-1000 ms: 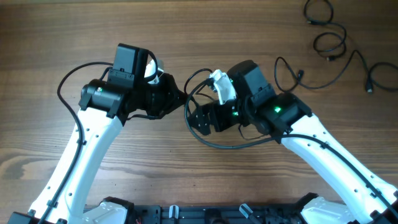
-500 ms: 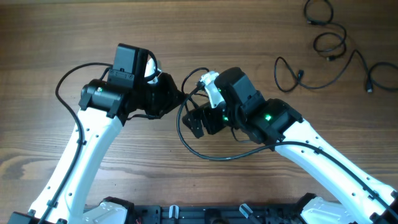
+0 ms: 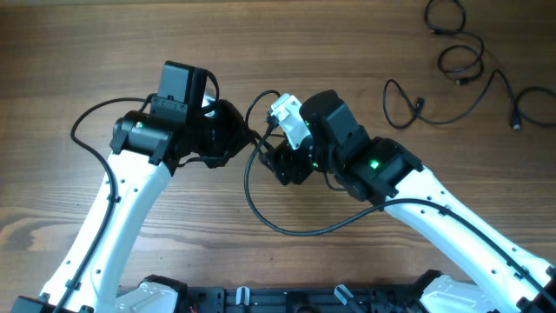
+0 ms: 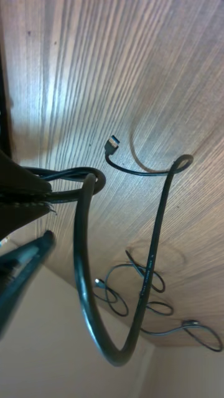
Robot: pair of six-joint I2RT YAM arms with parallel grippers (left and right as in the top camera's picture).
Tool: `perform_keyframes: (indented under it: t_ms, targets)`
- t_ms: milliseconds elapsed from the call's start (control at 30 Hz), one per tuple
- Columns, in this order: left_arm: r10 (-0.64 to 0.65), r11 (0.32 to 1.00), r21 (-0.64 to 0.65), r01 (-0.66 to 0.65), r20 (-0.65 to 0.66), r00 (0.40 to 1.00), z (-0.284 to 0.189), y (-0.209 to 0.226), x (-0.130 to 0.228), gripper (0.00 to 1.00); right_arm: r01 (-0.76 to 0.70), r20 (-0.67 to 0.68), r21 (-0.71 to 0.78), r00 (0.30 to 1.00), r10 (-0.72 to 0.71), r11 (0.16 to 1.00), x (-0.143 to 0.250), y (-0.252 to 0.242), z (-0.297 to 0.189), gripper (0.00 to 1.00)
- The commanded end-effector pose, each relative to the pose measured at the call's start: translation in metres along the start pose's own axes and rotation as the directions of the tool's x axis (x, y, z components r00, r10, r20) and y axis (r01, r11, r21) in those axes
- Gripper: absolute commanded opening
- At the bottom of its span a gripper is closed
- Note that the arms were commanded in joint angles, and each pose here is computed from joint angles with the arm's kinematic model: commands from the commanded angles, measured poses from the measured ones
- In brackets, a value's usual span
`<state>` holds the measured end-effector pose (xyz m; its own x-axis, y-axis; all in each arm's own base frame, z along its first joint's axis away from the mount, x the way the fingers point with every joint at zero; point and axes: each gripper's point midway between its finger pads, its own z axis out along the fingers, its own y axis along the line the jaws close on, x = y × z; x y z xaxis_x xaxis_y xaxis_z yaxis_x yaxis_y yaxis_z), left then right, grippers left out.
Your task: Untangle cables
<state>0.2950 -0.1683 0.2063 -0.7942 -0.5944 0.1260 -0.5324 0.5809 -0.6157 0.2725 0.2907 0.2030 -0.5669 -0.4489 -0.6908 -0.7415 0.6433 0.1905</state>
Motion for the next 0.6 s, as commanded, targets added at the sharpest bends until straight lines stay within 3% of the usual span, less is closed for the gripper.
perform_keyframes:
  t_ms: [0, 67, 133, 167, 267, 300, 333, 433, 567]
  targets:
    - [-0.082, 0.997, 0.003, 0.083, -0.026, 0.996, 0.0, 0.0, 0.005, 0.04, 0.006, -0.012, -0.013, 1.0, -0.006, 1.0, 0.004, 0.002, 0.004, 0.39]
    - [-0.081, 0.996, 0.026, 0.084, -0.081, 0.993, 0.0, -0.005, 0.014, 0.04, 0.005, -0.012, -0.013, 1.0, -0.006, 1.0, 0.004, 0.002, 0.004, 0.36]
    - [-0.079, 0.995, 0.044, 0.085, -0.122, 0.989, -0.001, -0.009, 0.021, 0.04, 0.005, -0.012, -0.013, 1.0, -0.005, 1.0, 0.004, 0.002, 0.004, 0.22]
    - [-0.078, 0.995, 0.047, 0.085, -0.131, 0.988, -0.001, -0.009, 0.022, 0.06, 0.003, -0.012, -0.013, 1.0, -0.003, 1.0, 0.004, 0.002, 0.004, 0.19]
    - [-0.075, 0.994, 0.063, 0.087, -0.17, 0.983, -0.003, -0.013, 0.029, 0.09, -0.049, -0.015, -0.012, 0.999, 0.049, 0.999, 0.004, 0.002, 0.004, 0.19]
    - [-0.073, 0.993, 0.072, 0.088, -0.189, 0.979, -0.003, -0.015, 0.032, 0.08, -0.074, -0.019, -0.011, 0.997, 0.074, 0.997, 0.005, 0.002, 0.006, 0.15]
    - [-0.068, 0.993, 0.082, 0.086, -0.198, 0.978, -0.004, -0.017, 0.033, 0.05, -0.085, -0.027, -0.01, 0.996, 0.084, 0.996, 0.007, 0.001, 0.008, 0.04]
    - [-0.061, 0.992, 0.093, 0.081, -0.2, 0.978, -0.004, -0.019, 0.033, 0.04, -0.149, -0.05, -0.003, 0.988, 0.149, 0.989, 0.012, -0.002, 0.018, 0.04]
    - [-0.061, 0.992, 0.093, 0.08, -0.199, 0.978, -0.004, -0.019, 0.033, 0.19, -0.26, -0.12, 0.023, 0.958, 0.261, 0.965, 0.028, -0.008, 0.043, 0.04]
